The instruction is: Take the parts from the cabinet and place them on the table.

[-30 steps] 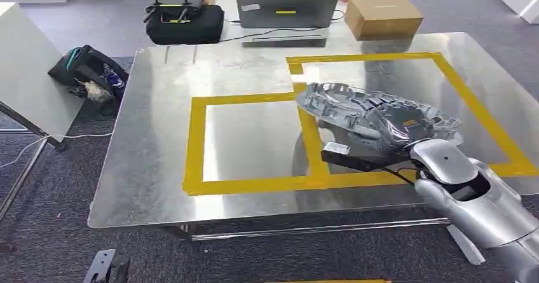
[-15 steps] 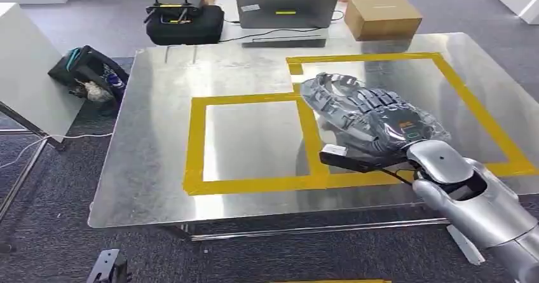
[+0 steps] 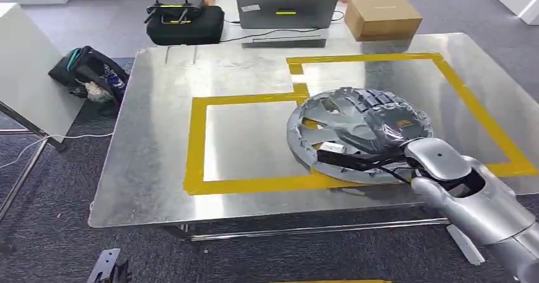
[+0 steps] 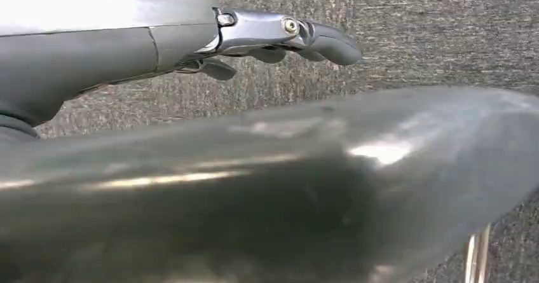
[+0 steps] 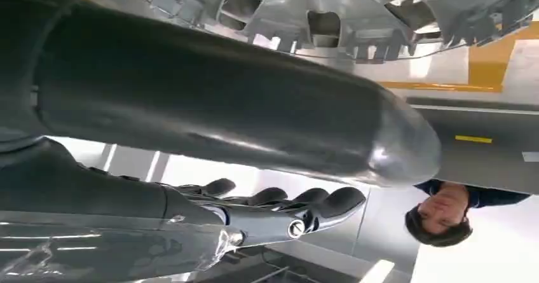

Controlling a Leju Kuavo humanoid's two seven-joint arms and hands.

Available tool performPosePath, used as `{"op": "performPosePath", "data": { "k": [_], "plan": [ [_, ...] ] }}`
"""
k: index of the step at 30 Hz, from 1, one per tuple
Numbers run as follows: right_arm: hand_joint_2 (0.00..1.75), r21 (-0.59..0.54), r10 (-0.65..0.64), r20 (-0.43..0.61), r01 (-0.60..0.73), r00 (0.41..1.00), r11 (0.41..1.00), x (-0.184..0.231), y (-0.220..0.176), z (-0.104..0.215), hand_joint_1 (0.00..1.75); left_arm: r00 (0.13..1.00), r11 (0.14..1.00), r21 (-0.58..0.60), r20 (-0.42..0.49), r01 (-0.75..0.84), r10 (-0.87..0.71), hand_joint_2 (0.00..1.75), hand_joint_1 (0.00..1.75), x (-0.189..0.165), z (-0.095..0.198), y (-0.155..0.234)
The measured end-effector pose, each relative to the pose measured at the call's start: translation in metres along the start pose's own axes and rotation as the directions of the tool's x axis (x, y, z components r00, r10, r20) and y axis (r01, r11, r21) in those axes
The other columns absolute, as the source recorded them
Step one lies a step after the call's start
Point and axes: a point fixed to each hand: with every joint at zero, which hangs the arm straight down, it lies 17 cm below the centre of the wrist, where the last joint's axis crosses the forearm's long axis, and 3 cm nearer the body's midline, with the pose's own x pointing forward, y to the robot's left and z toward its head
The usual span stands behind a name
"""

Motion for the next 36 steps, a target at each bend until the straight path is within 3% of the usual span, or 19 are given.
{"op": "performPosePath", "data": {
  "k": [36],
  "plan": [
    [0.0,0.034,-0.122,0.027,0.121,0.992,0.992,0.018,0.013,0.01,0.0,1.0,1.0,0.011,-0.015,-0.024,0.024,0.0,0.0,-0.004,0.0,0.001]
  ]
}}
